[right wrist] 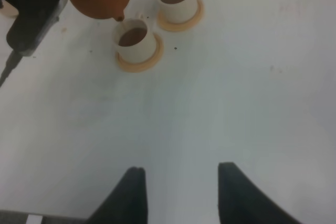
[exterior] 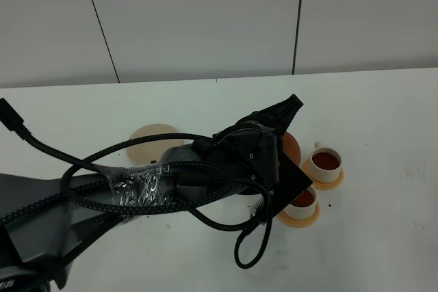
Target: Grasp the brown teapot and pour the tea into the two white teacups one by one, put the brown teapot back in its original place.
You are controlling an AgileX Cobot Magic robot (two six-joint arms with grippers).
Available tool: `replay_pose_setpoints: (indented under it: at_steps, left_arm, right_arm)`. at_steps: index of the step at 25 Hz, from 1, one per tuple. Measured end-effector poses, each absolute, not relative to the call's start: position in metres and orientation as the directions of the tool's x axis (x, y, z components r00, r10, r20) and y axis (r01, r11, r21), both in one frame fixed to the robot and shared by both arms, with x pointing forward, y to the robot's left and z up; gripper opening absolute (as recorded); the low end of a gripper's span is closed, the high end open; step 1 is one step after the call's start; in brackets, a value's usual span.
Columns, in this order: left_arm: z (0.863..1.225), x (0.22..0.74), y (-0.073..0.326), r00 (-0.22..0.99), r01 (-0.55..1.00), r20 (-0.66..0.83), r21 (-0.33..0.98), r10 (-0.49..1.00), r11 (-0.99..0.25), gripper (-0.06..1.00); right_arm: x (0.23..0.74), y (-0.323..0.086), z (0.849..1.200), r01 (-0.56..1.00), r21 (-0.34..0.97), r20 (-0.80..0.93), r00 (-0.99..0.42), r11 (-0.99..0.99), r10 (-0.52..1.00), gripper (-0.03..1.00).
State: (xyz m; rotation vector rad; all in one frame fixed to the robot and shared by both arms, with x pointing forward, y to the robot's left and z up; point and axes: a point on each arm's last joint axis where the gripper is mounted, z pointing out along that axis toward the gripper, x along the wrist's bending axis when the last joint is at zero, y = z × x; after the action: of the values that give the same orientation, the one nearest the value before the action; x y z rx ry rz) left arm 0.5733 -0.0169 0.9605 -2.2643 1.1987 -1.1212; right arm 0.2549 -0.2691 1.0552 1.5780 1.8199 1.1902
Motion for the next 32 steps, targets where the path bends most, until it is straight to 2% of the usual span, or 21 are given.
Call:
replay_pose_setpoints:
  at_steps: [11,32]
  left_arm:
    - [0.9605,0.5732,-0.0172,0.329,-0.541,0.484,-0.607,-0.811,-0.582,0.17]
    - [0.959,0.5713,-0.0169,0.454,-0.474,0.587,-0.478,-0.67,-0.74,0.17]
  right_arm:
    - [0.2549,-0.2691,1.0552,0.561,0.828,0.196,-0.243,-0.027,0.95,0.31]
    - [0.2549,-0.2691,1.0552,0.561,0.828,0.196,-0.243,-0.027,0.95,0.31]
